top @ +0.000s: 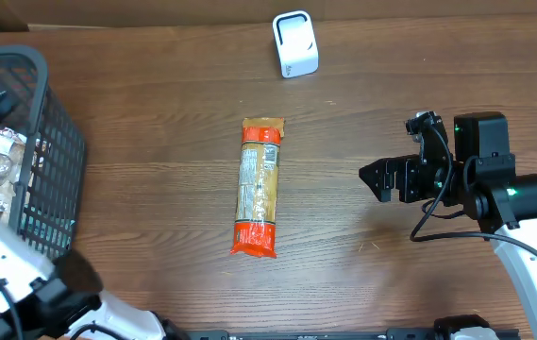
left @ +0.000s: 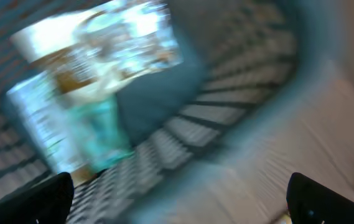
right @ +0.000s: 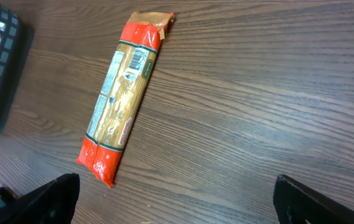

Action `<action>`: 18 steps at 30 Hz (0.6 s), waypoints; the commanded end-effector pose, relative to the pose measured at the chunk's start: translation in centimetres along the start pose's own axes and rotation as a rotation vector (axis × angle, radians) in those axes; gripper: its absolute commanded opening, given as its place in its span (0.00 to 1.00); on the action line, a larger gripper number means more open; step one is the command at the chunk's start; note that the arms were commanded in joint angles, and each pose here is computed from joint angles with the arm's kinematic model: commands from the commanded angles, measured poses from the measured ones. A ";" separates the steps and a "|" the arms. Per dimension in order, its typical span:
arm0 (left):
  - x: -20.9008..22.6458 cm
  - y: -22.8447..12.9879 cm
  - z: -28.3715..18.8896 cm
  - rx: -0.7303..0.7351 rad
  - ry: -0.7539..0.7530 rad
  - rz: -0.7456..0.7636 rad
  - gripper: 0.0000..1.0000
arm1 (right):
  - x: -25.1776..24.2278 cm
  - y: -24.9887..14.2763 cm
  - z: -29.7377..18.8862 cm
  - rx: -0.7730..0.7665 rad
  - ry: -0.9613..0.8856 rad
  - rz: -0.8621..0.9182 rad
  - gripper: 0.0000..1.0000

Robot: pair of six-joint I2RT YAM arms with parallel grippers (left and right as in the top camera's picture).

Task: Scan the item barcode
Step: 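Lift the spaghetti pack out and lay it on the table center, then reach the left gripper into the basket and grasp the pastry bag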

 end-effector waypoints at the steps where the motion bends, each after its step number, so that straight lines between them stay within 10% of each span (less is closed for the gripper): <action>1: 4.1 -0.3 2.0 0.063 0.055 -0.161 1.00 | 0.6 0.6 -0.5 -0.023 0.014 -0.019 1.00; 10: 11.3 -1.2 9.2 0.121 0.165 -0.351 1.00 | 0.6 0.6 -0.5 -0.023 0.014 -0.019 1.00; 18: 13.8 -2.2 16.3 0.098 0.254 -0.134 1.00 | 0.6 0.6 -0.5 -0.022 0.013 -0.026 1.00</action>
Point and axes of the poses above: each gripper's point midway between its finger pads, its own z axis out along the fingers, its own x axis along the line the jaws close on, y = z × x, the point moved 6 cm from there along -z, back along the fingers, and after that the axes turned 11 degrees about z, right-handed, at the moved point
